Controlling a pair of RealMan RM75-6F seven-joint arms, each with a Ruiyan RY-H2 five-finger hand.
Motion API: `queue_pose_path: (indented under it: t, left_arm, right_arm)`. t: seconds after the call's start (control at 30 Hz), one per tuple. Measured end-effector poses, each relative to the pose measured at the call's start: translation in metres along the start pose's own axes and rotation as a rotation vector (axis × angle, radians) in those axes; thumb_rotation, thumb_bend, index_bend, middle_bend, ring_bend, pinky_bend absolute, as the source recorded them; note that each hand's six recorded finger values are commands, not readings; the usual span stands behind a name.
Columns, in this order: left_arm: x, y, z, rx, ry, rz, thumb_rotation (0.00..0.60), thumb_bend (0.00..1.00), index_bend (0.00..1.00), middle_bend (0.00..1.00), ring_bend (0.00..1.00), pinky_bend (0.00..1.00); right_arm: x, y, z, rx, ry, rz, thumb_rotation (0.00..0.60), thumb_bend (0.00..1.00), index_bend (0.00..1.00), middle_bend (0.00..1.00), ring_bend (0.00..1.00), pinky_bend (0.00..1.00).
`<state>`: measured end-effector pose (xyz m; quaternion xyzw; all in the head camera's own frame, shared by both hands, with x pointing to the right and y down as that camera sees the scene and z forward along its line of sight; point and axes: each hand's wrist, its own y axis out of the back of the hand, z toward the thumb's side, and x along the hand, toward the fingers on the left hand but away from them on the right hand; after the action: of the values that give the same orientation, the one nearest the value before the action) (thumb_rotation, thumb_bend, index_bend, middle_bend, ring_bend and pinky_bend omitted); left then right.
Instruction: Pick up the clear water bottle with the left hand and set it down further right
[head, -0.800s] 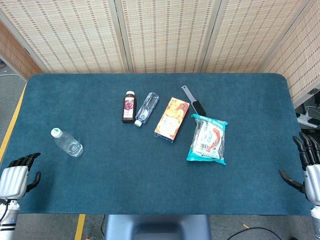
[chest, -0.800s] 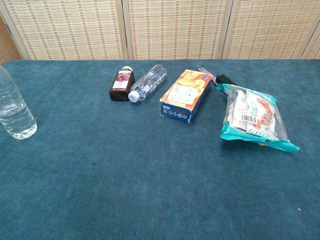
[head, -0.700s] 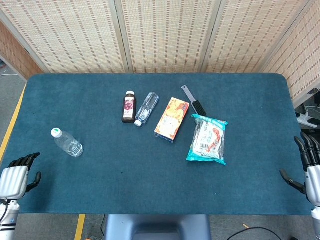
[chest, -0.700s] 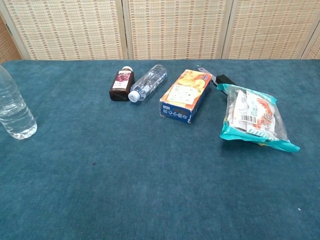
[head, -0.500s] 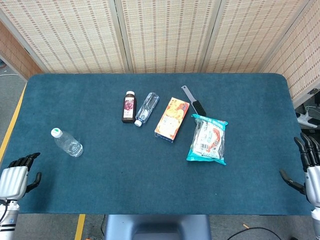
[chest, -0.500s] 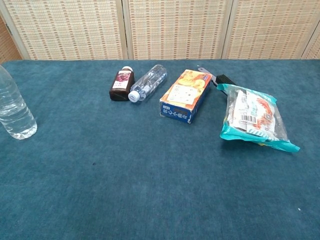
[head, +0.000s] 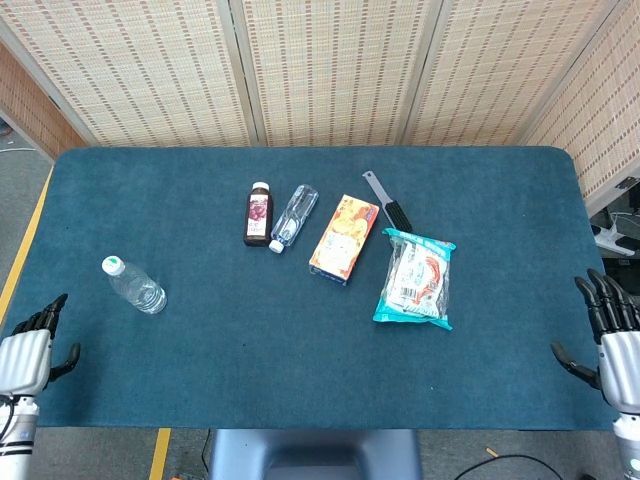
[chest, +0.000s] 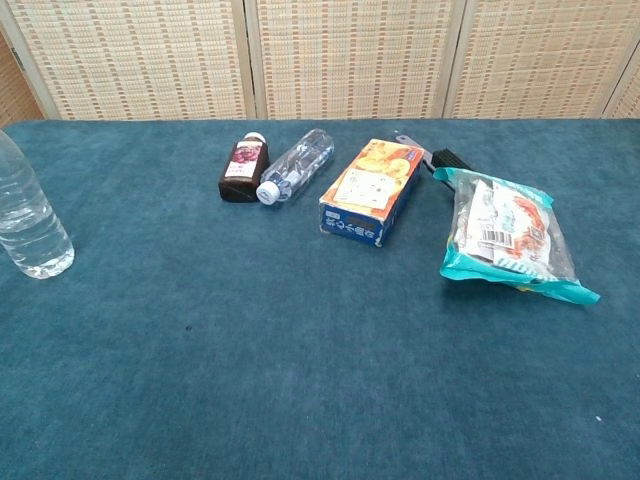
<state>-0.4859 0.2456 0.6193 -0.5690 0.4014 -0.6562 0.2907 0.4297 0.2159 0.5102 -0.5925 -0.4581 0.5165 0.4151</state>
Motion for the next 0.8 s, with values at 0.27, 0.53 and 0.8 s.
queue_pose_path:
  t: [0.27,0.53,0.8]
  left_arm:
    - [0.015,-0.010,0.000,-0.273,0.105,-0.060,0.600,0.38,0.00,0.00,0.08,0.21]
    - [0.052,-0.030,0.028,-0.614,0.146,-0.089,0.600,0.38,0.00,0.00,0.05,0.21]
    - [0.076,-0.045,0.064,-0.864,0.126,-0.127,0.600,0.38,0.00,0.00,0.05,0.21]
  right_arm:
    - [0.004,0.003,0.001,-0.022,0.015,0.003,0.600,0.14,0.03,0.00,0.00,0.13]
    - [0.004,0.000,0.003,-0.029,0.034,0.025,0.600,0.14,0.03,0.00,0.00,0.13]
    - [0.004,0.000,0.003,-0.036,0.039,0.032,0.600,0.14,0.03,0.00,0.00,0.13]
